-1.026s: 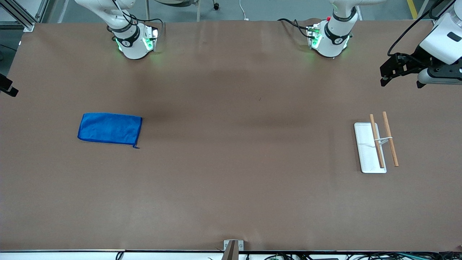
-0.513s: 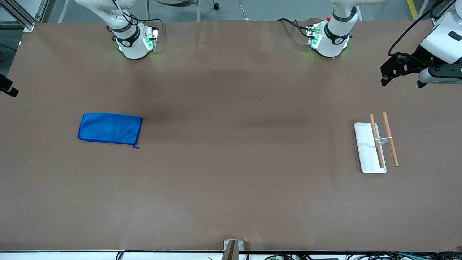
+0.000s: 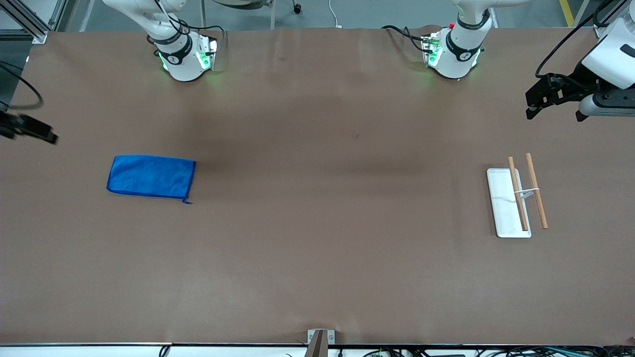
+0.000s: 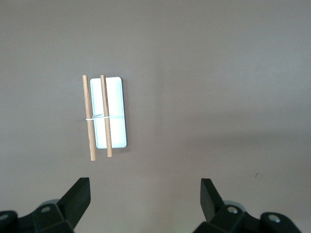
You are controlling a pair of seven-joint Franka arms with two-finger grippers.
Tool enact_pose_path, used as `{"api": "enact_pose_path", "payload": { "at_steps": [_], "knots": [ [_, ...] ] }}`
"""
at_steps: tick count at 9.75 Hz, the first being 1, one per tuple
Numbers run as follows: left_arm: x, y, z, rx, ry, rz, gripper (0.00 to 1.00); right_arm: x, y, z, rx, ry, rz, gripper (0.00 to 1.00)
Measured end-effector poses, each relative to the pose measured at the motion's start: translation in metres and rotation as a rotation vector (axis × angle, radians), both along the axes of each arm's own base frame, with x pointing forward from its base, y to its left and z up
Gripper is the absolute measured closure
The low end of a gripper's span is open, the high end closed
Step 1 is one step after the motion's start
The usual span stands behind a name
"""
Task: Right arm passes towel to left arm to hang
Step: 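Move the right gripper down onto the blue towel's edge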
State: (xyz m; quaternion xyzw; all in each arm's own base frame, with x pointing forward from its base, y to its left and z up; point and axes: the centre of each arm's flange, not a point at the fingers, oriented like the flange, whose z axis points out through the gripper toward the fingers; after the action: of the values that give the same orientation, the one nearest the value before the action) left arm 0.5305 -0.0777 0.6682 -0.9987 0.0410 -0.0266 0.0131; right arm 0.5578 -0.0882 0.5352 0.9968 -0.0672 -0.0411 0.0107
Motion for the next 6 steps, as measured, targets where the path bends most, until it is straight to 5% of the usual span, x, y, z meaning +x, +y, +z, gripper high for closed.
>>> {"api": "enact_pose_path", "payload": {
  "at_steps": [3,6],
  "knots": [
    [0.000,0.001,0.000,0.000,0.000,0.002,0.00,-0.022,0.002,-0.156,-0.002,-0.013,0.028,0.01],
    [0.001,0.001,0.000,0.000,0.001,0.003,0.00,-0.067,0.003,-0.247,-0.015,-0.103,0.089,0.02]
  ]
}}
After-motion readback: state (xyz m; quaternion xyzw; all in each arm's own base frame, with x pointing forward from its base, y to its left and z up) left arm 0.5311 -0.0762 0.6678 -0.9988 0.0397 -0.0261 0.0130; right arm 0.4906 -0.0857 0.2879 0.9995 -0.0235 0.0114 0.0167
